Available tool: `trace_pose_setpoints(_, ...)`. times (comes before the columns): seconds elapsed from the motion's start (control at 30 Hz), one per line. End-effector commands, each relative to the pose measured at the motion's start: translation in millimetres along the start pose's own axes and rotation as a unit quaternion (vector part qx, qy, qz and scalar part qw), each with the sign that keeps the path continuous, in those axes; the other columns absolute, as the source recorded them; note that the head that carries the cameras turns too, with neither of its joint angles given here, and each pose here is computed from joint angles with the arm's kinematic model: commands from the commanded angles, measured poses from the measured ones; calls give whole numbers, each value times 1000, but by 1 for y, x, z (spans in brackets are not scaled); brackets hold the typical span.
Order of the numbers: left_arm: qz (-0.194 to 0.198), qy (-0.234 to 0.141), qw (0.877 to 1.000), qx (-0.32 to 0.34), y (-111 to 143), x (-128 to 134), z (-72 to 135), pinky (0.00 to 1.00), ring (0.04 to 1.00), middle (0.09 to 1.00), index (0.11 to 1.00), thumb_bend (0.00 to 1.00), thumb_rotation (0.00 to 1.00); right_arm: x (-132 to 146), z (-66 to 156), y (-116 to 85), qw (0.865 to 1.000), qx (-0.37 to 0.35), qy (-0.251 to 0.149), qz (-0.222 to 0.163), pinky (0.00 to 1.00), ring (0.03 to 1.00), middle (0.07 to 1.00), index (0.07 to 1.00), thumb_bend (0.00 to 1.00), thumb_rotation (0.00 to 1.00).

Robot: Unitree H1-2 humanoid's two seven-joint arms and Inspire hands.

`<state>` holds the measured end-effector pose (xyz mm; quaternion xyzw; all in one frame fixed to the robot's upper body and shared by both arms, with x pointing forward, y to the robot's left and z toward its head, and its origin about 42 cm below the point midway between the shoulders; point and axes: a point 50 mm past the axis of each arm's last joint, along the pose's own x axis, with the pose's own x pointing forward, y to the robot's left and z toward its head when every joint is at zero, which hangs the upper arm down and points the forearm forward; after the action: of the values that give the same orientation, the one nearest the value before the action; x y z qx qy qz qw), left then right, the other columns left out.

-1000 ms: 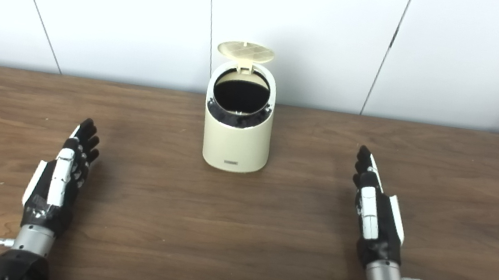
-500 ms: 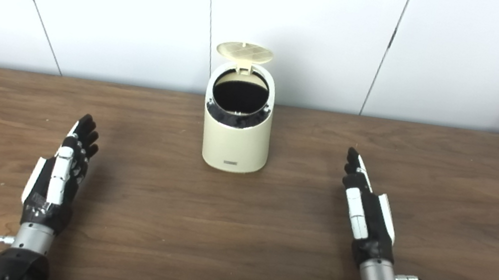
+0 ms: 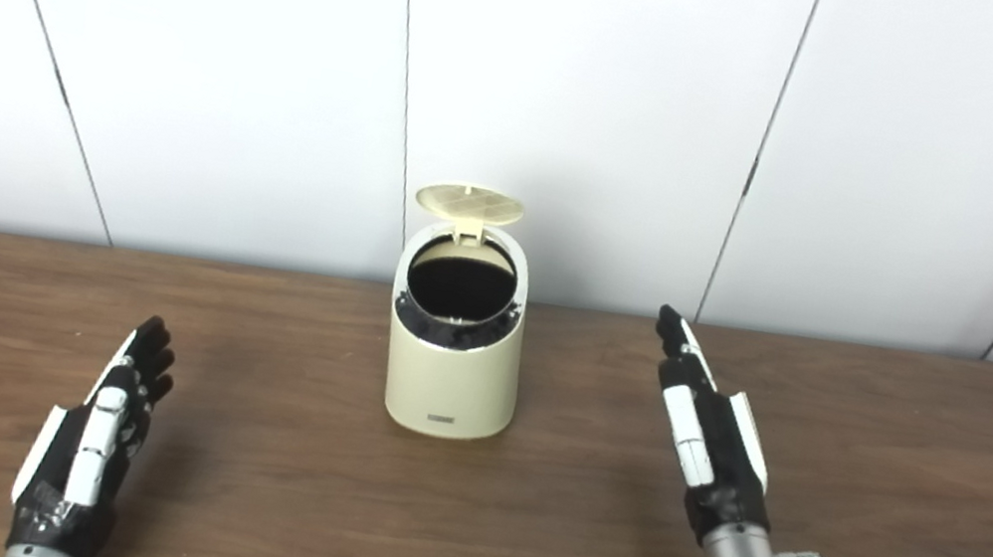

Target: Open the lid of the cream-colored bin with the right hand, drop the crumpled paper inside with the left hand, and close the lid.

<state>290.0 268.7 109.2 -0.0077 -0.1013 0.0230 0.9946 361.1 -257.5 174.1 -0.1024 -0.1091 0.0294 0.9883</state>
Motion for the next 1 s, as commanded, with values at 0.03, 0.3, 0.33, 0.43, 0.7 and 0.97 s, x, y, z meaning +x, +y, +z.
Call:
trace_pose_setpoints(0.03, 12, 62, 998, -8, -3, -28, -34, 1000, 1000, 1000, 1000, 381, 939, 24, 33, 0, 998, -13, -58, 4, 1000, 982, 956, 936, 681, 1000)
trace_pose_setpoints(0.3, 14, 71, 997, -12, -5, -34, -35, 1000, 1000, 1000, 1000, 356, 925, 42, 66, 12, 992, -77, -96, 27, 946, 957, 951, 921, 592, 1000)
trace_pose_setpoints(0.33, 16, 73, 997, -13, -6, -35, -35, 1000, 1000, 1000, 1000, 350, 926, 44, 71, 14, 990, -91, -101, 31, 927, 950, 945, 918, 582, 1000)
trace_pose_setpoints(0.43, 15, 73, 997, -15, -7, -37, -34, 1000, 1000, 1000, 1000, 343, 927, 48, 81, 17, 986, -121, -111, 37, 925, 949, 937, 916, 577, 1000)
trace_pose_setpoints(0.7, 11, 84, 996, -20, -10, -42, -33, 1000, 1000, 1000, 1000, 332, 903, 67, 115, 23, 970, -189, -141, 51, 874, 922, 934, 916, 580, 1000)
trace_pose_setpoints(0.97, 0, 91, 996, -23, -14, -44, -31, 1000, 1000, 1000, 1000, 314, 891, 91, 135, 30, 957, -230, -168, 54, 840, 904, 925, 911, 593, 1000)
